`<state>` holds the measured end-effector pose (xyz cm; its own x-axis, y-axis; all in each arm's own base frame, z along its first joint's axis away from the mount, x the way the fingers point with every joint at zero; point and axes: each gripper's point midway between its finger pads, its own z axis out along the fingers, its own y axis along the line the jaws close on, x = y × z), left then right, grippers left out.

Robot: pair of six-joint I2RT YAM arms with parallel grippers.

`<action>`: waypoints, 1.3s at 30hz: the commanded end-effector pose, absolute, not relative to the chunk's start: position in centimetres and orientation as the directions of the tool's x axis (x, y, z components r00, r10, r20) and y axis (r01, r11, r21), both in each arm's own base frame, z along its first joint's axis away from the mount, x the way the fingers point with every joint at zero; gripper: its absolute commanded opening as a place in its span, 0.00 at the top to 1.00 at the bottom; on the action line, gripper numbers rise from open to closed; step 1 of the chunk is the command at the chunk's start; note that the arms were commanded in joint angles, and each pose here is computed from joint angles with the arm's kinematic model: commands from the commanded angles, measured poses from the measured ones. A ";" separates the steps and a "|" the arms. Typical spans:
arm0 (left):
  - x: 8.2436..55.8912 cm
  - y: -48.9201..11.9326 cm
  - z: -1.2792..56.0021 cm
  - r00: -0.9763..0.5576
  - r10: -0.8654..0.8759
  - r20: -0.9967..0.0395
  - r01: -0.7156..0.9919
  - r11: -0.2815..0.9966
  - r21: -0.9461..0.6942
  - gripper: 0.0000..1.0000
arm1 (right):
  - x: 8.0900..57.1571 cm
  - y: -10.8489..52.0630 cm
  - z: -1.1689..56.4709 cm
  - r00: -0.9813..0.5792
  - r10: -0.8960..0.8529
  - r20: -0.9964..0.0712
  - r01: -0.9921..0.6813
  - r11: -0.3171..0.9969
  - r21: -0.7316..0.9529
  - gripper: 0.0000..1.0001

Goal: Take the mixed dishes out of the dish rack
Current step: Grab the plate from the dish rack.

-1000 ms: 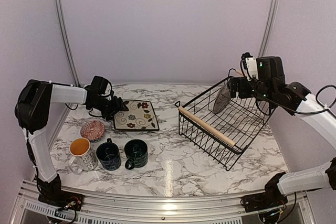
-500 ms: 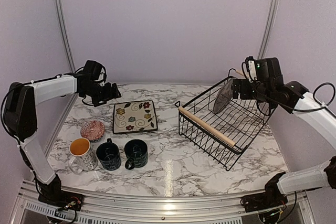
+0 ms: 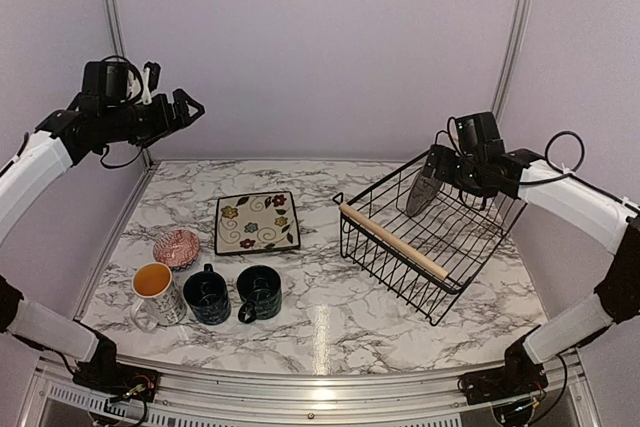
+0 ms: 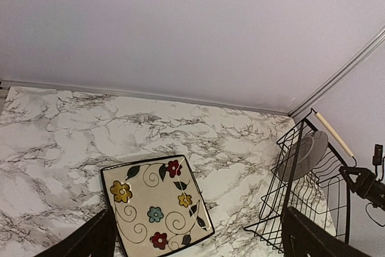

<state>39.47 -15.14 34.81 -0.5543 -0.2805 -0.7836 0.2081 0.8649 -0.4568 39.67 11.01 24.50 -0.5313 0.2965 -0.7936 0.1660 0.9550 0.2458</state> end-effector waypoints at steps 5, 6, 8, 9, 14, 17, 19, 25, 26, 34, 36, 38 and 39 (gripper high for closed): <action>37.1 -14.4 36.2 -0.466 -0.199 -0.862 0.288 0.887 -0.361 0.01 | 46.2 12.6 22.0 -0.529 0.448 -0.720 0.266 0.894 0.361 0.09; 37.0 -14.4 36.0 -0.462 -0.199 -0.864 0.295 0.884 -0.362 0.01 | 46.6 12.8 21.7 -0.537 0.449 -0.715 0.271 0.894 0.358 0.10; 37.0 -14.4 35.1 -0.463 -0.193 -0.865 0.295 0.887 -0.356 0.01 | 47.2 12.9 21.3 -0.539 0.454 -0.710 0.281 0.891 0.356 0.11; 37.0 -14.3 34.7 -0.462 -0.188 -0.867 0.294 0.889 -0.350 0.01 | 47.4 13.0 21.1 -0.538 0.456 -0.709 0.284 0.890 0.357 0.13; 37.3 -13.9 32.0 -0.494 -0.187 -0.849 0.261 0.900 -0.349 0.01 | 47.8 11.9 19.3 -0.531 0.464 -0.709 0.358 0.881 0.308 0.29; 37.2 -13.8 31.4 -0.505 -0.186 -0.843 0.253 0.901 -0.351 0.01 | 47.9 11.5 18.6 -0.518 0.464 -0.719 0.378 0.878 0.294 0.39; 37.0 -13.8 31.3 -0.501 -0.189 -0.845 0.256 0.900 -0.353 0.01 | 48.3 11.5 18.4 -0.514 0.459 -0.724 0.382 0.879 0.286 0.45; 36.9 -13.4 31.1 -0.498 -0.186 -0.847 0.242 0.908 -0.341 0.01 | 48.7 11.4 18.5 -0.502 0.410 -0.761 0.414 0.887 0.204 0.52; 37.0 -13.4 31.1 -0.498 -0.184 -0.847 0.240 0.910 -0.339 0.01 | 48.7 11.5 18.5 -0.500 0.402 -0.767 0.417 0.888 0.193 0.52; 37.1 -13.3 30.5 -0.512 -0.179 -0.840 0.228 0.915 -0.334 0.01 | 49.1 11.4 18.2 -0.456 0.430 -0.779 0.472 0.859 0.198 0.58; 37.1 -13.2 30.4 -0.513 -0.182 -0.839 0.219 0.917 -0.334 0.01 | 49.1 11.4 18.3 -0.441 0.434 -0.786 0.485 0.852 0.198 0.60; 37.1 -13.2 30.3 -0.515 -0.185 -0.837 0.217 0.916 -0.336 0.01 | 49.3 11.5 18.4 -0.430 0.436 -0.790 0.492 0.847 0.200 0.65; 37.1 -13.2 30.3 -0.516 -0.184 -0.837 0.219 0.916 -0.336 0.01 | 49.4 11.6 18.4 -0.429 0.437 -0.791 0.494 0.846 0.200 0.66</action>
